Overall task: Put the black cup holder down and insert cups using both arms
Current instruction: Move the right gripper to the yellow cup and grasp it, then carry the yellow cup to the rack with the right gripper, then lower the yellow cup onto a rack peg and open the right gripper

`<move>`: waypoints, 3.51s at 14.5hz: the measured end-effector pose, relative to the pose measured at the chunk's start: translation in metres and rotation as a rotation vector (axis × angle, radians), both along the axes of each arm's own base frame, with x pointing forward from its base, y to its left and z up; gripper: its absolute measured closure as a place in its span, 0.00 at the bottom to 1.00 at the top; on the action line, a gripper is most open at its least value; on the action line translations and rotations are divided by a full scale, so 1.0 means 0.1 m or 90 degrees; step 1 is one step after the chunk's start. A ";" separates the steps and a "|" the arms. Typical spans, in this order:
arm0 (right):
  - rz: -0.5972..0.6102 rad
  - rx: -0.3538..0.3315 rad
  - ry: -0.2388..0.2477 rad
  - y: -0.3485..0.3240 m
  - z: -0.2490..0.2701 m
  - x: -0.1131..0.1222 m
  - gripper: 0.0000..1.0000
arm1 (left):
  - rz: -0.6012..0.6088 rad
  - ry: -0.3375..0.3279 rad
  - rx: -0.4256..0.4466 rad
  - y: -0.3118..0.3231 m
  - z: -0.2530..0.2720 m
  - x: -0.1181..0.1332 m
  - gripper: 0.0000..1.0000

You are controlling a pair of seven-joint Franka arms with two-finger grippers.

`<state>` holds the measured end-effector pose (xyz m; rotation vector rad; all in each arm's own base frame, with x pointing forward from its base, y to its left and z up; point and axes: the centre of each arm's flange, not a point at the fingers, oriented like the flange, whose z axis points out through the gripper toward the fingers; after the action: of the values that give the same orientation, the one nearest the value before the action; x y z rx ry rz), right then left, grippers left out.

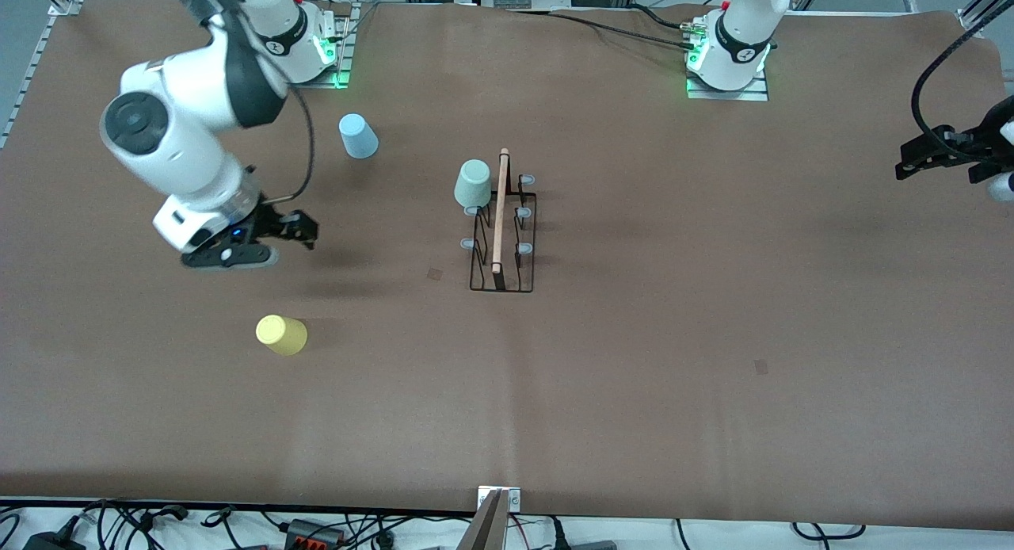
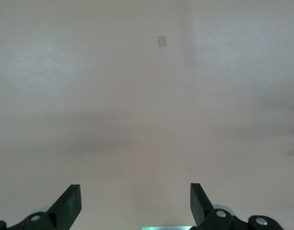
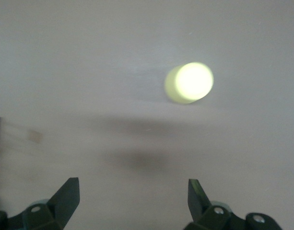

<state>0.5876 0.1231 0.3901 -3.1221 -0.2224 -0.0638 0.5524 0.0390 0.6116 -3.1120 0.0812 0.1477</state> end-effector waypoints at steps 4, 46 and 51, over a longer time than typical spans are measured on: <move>0.071 0.013 0.003 -0.47 -0.40 0.52 0.00 | 0.008 0.002 -0.014 0.02 0.00 -0.07 0.00; -0.242 0.058 -0.006 2.89 0.20 -0.57 0.32 | 0.024 -0.015 -0.029 0.15 -0.04 -0.03 0.00; -0.247 0.045 -0.010 3.04 -0.02 -0.63 0.32 | 0.024 -0.016 -0.029 0.15 -0.04 -0.03 0.00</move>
<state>0.5245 0.4269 0.3884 -3.0448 0.3795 -0.0967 0.5490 0.0542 0.6073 -3.1614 0.0246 0.1102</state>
